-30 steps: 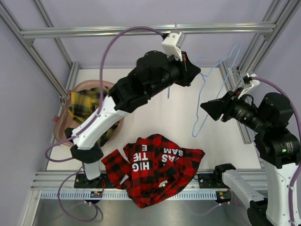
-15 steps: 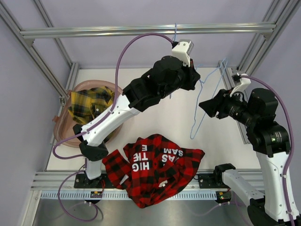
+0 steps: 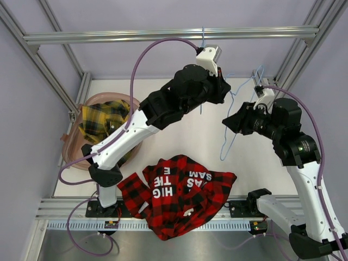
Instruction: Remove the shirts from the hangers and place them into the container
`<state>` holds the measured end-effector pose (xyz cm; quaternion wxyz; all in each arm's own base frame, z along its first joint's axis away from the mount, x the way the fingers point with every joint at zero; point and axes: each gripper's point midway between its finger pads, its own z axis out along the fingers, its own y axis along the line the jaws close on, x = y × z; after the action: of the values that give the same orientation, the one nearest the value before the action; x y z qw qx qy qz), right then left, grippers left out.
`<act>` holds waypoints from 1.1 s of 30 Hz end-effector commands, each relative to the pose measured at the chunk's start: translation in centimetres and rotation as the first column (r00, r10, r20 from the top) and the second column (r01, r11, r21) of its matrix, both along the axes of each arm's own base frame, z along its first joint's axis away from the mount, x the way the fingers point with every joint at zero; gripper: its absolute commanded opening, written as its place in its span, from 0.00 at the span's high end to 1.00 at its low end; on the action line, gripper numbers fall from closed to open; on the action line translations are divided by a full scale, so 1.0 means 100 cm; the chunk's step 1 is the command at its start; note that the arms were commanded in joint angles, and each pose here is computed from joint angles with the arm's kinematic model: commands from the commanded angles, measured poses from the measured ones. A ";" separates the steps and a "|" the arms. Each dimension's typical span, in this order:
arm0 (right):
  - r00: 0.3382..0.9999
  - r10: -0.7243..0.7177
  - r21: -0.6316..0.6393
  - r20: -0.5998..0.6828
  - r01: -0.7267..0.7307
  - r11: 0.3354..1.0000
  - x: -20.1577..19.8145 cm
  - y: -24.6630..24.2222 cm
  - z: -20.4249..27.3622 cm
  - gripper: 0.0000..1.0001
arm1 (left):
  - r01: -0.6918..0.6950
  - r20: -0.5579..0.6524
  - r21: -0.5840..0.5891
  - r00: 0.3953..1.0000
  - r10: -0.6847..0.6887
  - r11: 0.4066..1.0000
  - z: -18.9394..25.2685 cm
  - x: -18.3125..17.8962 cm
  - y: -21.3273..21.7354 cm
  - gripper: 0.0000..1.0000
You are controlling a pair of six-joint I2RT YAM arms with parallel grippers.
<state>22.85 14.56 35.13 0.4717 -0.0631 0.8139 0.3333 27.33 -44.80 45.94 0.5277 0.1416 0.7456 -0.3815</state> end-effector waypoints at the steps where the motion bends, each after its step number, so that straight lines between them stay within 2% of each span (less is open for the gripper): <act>1: 0.999 -0.012 0.025 0.031 0.011 1.000 0.005 0.007 0.004 0.59 | -0.008 0.071 -0.122 0.997 0.017 0.993 0.053 -0.005 0.026 1.00; 5: 1.000 0.007 0.017 0.005 -0.007 1.000 0.000 0.017 -0.007 0.65 | -0.011 0.064 -0.122 0.998 0.019 0.992 0.050 -0.002 0.031 1.00; 11: 0.999 -0.019 0.011 0.025 0.019 1.000 -0.015 0.010 -0.007 0.64 | -0.022 0.073 -0.120 0.997 0.030 0.993 0.053 0.003 0.040 1.00; 13: 1.000 -0.011 0.007 0.018 0.011 1.000 -0.017 0.010 -0.010 0.68 | -0.022 0.073 -0.123 0.997 0.031 0.992 0.054 0.004 0.042 1.00; 14: 1.000 -0.013 0.005 0.010 0.013 1.000 -0.017 0.010 -0.012 0.75 | -0.020 0.072 -0.124 0.997 0.029 0.992 0.054 0.004 0.041 1.00; 16: 1.000 -0.010 0.005 0.008 0.010 1.000 -0.017 0.011 -0.013 1.00 | -0.017 0.072 -0.124 0.997 0.026 0.992 0.054 0.003 0.041 1.00; 29: 0.999 0.036 0.045 0.037 -0.037 0.998 -0.016 0.021 -0.004 1.00 | -0.021 0.063 -0.115 0.998 0.029 0.993 0.049 0.001 0.045 0.99; 31: 0.998 0.043 0.068 0.045 -0.046 0.997 -0.019 0.023 0.000 1.00 | -0.025 0.062 -0.112 0.998 0.032 0.993 0.048 0.001 0.047 0.80; 32: 0.998 0.046 0.074 0.047 -0.050 0.996 -0.020 0.023 0.001 1.00 | -0.020 0.058 -0.109 0.998 0.027 0.994 0.045 0.000 0.046 0.60; 33: 0.998 0.046 0.076 0.038 -0.049 0.996 -0.020 0.023 0.000 1.00 | -0.001 0.067 -0.121 0.998 0.009 0.993 0.050 -0.004 0.047 0.52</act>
<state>20.81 16.46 33.72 0.4631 -0.0682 0.8087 0.3561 28.20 -41.54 46.38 0.5331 0.1283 0.7459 -0.3781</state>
